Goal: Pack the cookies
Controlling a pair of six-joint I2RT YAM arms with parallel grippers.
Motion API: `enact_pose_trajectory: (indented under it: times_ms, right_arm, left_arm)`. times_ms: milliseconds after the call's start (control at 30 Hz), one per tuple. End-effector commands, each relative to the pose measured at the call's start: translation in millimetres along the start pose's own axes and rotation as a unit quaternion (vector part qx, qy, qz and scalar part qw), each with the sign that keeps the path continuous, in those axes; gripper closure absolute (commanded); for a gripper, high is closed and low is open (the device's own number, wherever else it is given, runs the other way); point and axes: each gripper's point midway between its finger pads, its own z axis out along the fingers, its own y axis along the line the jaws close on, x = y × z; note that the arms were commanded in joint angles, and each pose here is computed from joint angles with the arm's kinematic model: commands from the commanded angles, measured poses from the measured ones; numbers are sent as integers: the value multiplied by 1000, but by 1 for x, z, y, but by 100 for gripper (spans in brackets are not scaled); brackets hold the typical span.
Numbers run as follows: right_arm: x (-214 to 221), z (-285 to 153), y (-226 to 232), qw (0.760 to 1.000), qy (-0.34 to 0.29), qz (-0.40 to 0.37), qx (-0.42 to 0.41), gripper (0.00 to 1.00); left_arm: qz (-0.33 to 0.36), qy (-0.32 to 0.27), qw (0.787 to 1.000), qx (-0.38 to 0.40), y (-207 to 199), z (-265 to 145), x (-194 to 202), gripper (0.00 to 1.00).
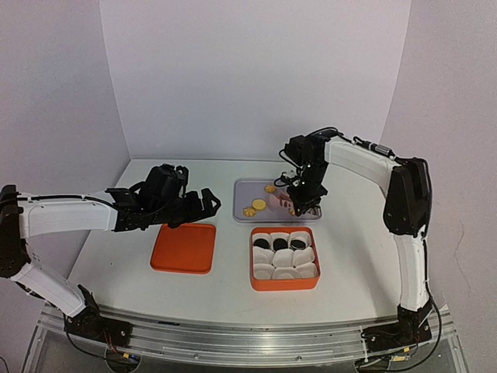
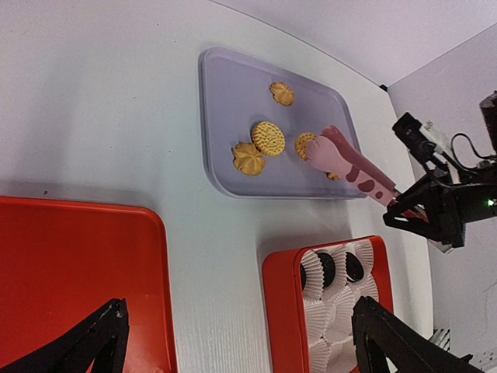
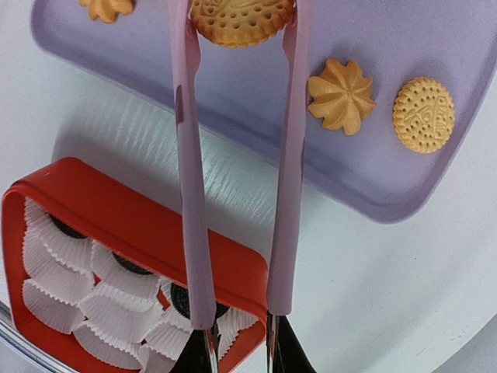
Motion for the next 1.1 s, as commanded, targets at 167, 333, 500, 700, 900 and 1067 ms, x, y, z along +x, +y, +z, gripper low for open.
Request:
enact_pose_trajectory:
  times_ms: [167, 333, 500, 700, 900, 1067]
  right_arm:
    - [79, -103, 33, 994, -55, 5, -95, 86]
    - [135, -138, 54, 989, -36, 35, -140, 86]
    - [193, -145, 66, 986, 43, 54, -155, 86]
    - [227, -133, 60, 982, 123, 71, -122, 87]
    - [230, -116, 59, 982, 158, 48, -95, 87]
    - [240, -112, 51, 978, 195, 39, -65, 88]
  left_arm:
    - [9, -12, 1000, 26, -18, 6, -11, 0]
    - [13, -10, 999, 34, -22, 8, -11, 0]
    - [21, -11, 999, 42, -26, 8, -12, 0]
    - [25, -8, 998, 52, -29, 9, -10, 0]
    - [24, -5, 998, 52, -27, 9, -7, 0]
    - [22, -5, 999, 48, -24, 7, -6, 0]
